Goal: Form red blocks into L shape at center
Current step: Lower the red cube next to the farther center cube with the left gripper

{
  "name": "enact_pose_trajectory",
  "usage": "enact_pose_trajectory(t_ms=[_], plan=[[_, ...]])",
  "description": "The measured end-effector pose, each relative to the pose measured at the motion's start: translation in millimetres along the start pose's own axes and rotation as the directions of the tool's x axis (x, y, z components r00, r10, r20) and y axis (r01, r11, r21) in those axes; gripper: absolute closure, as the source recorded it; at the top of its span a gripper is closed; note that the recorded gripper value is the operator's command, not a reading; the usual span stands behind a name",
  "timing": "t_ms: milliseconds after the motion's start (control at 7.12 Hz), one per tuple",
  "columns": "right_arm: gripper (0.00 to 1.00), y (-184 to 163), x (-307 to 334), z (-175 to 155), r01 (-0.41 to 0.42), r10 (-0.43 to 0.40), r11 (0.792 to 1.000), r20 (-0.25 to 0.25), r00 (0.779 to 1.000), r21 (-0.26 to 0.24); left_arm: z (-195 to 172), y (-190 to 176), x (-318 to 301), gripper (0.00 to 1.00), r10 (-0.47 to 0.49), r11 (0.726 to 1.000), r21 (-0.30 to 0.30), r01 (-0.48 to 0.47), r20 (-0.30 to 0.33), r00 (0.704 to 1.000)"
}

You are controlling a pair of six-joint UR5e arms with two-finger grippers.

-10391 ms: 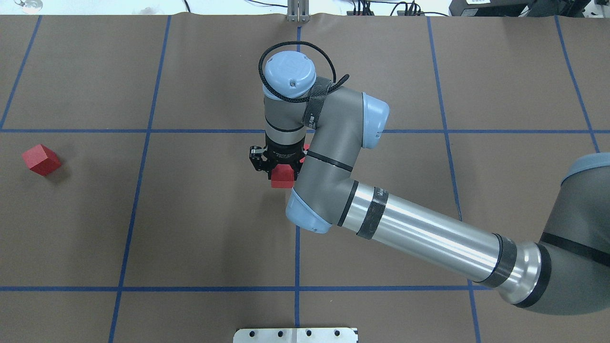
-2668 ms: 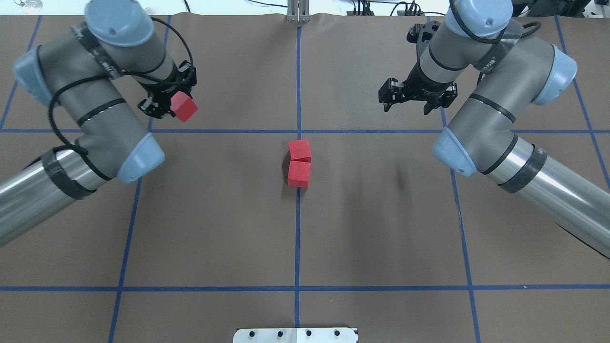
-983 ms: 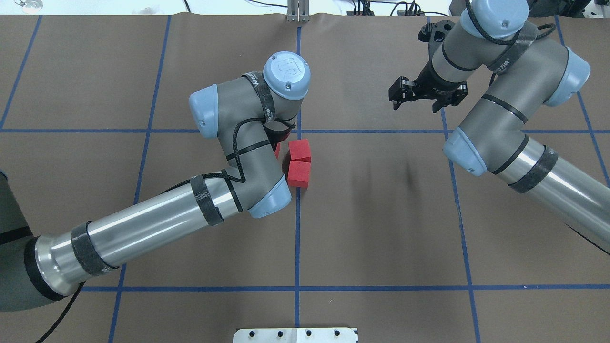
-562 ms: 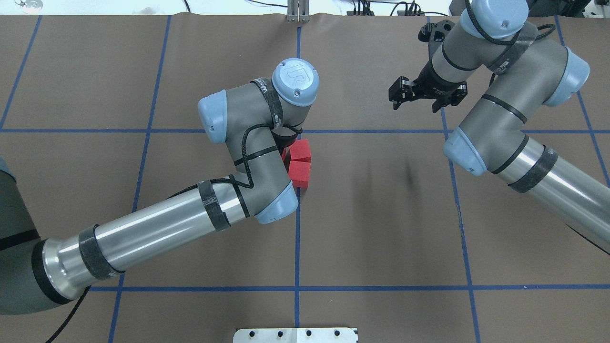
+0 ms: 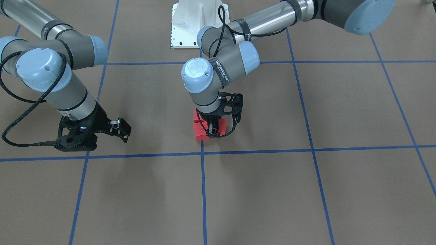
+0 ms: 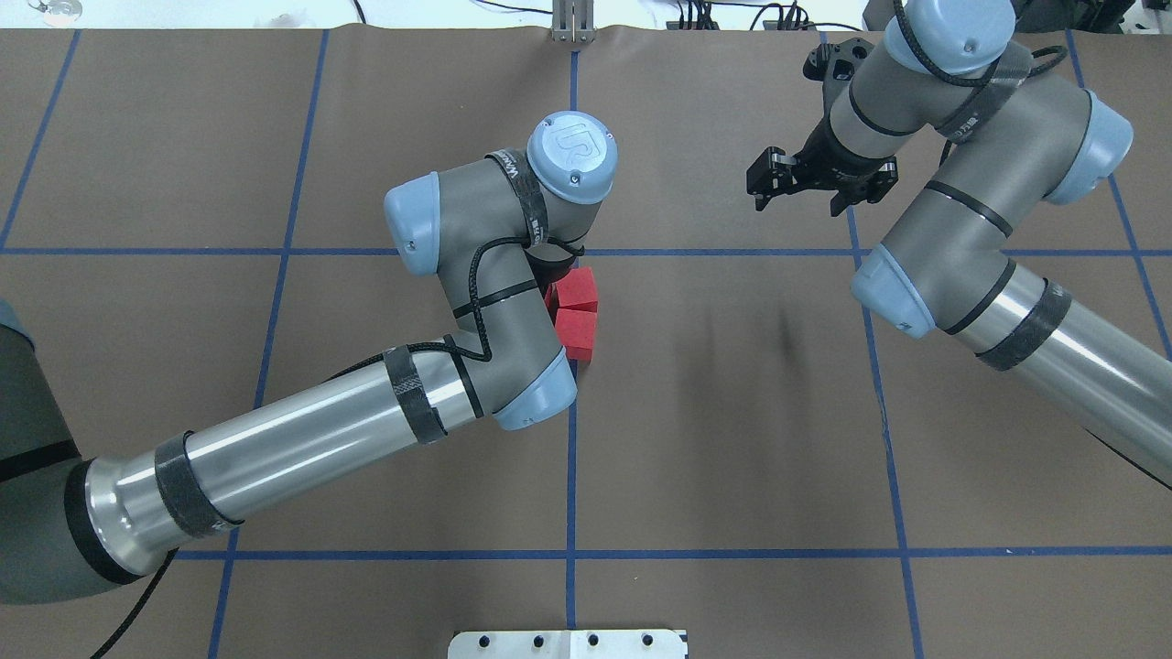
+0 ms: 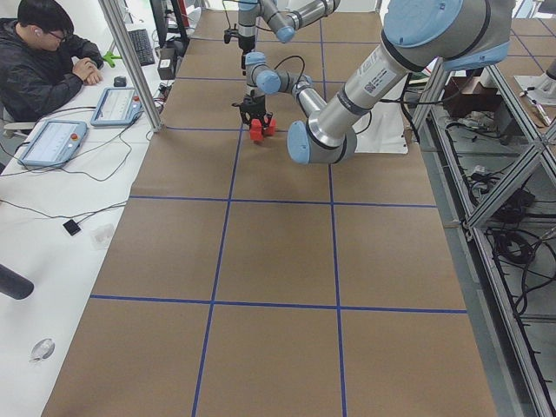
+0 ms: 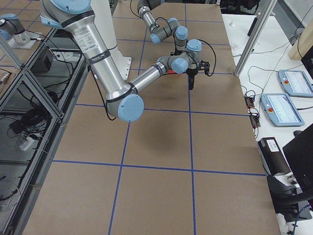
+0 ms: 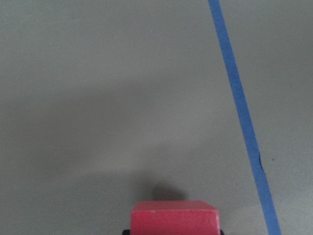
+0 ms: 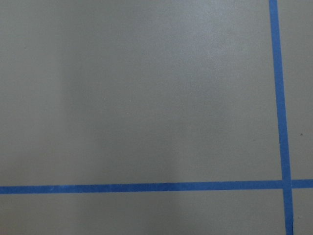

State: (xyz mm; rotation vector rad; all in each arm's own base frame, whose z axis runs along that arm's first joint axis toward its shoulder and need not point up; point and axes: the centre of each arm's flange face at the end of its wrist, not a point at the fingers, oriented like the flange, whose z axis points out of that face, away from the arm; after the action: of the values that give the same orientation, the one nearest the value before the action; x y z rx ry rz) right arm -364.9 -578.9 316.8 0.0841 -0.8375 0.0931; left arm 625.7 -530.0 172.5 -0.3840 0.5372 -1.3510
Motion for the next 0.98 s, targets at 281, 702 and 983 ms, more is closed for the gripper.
enact_pose_trajectory(t_ms=[281,702,983], plan=[[0.01,-0.3,0.5,0.3,-0.001,0.001,1.0,-0.001,1.0,0.0,-0.5,0.6,1.1,1.0,0.0,1.0,0.004,0.0,-0.006,1.0],[0.01,-1.0,1.2,0.0,-0.002,0.002,1.0,-0.002,1.0,0.002,1.9,3.1,0.2,1.0,0.005,1.0,0.002,-0.005,-0.012,1.0],[0.01,-1.1,1.3,0.0,-0.002,0.002,1.0,-0.002,1.0,0.001,2.7,4.6,-1.1,0.83,0.009,1.0,0.001,-0.009,-0.011,1.0]])
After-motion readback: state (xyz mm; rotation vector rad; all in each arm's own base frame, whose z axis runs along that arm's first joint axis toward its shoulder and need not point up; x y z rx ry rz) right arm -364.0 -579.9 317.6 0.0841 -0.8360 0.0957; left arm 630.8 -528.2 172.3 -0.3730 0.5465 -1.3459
